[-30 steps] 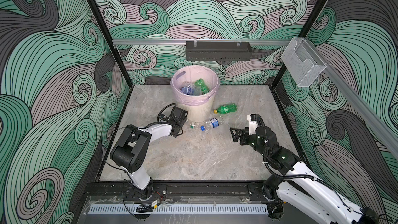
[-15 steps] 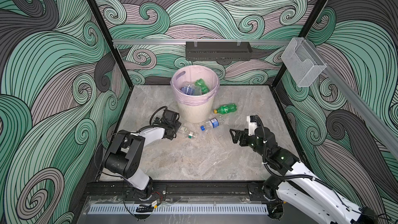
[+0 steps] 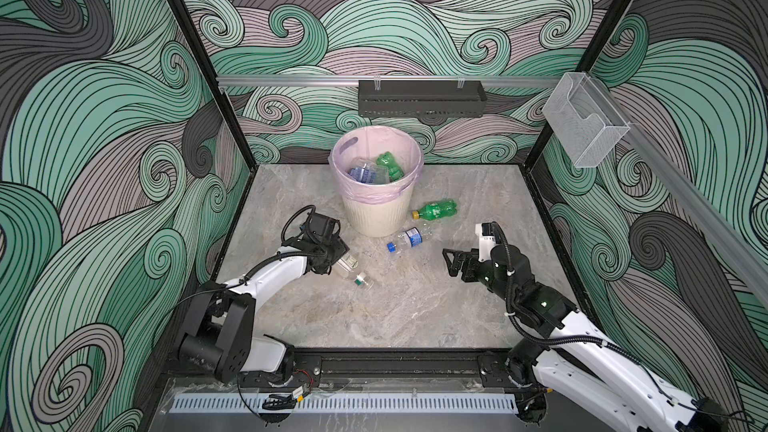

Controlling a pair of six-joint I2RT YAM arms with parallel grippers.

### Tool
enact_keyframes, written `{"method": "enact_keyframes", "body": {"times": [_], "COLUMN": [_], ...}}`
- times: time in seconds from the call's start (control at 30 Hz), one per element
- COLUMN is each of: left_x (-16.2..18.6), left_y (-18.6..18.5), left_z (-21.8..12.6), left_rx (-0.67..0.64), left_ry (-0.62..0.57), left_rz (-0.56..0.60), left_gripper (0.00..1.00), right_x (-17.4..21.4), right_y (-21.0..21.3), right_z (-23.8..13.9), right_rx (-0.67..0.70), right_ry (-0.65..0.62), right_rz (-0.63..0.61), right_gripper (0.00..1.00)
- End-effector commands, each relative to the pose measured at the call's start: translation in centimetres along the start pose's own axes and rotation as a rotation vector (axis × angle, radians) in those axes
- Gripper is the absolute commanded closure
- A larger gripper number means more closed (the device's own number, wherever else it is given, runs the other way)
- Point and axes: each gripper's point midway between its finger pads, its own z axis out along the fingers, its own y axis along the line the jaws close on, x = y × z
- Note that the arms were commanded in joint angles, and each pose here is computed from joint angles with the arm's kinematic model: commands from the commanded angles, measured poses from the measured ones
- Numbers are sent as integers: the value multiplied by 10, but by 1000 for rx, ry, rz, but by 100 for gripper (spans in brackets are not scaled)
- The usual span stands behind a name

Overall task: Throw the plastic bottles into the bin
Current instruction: 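Grasp the flat clear bottle by its base with the left gripper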

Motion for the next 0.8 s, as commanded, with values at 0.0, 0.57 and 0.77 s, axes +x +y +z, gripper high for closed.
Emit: {"method": "enact_keyframes", "body": {"times": [0.0,0.57,0.77], "left_x": [20,35,42], "left_y": [16,29,26], "left_z": [-11,-13,-16], "left_rx": [-35,-67,-41], "left_ry": [96,181,213], "left_rz": [121,264,298], "left_gripper": [53,33,17], "right_x": [-1,0,3], "right_y": [1,3,3], "right_z": [-1,2,4], "right_rx": [-8,-17,-15], "right_ry": [-6,8,15], "right_rz": [21,30,23], "right_gripper": [3,3,3]}}
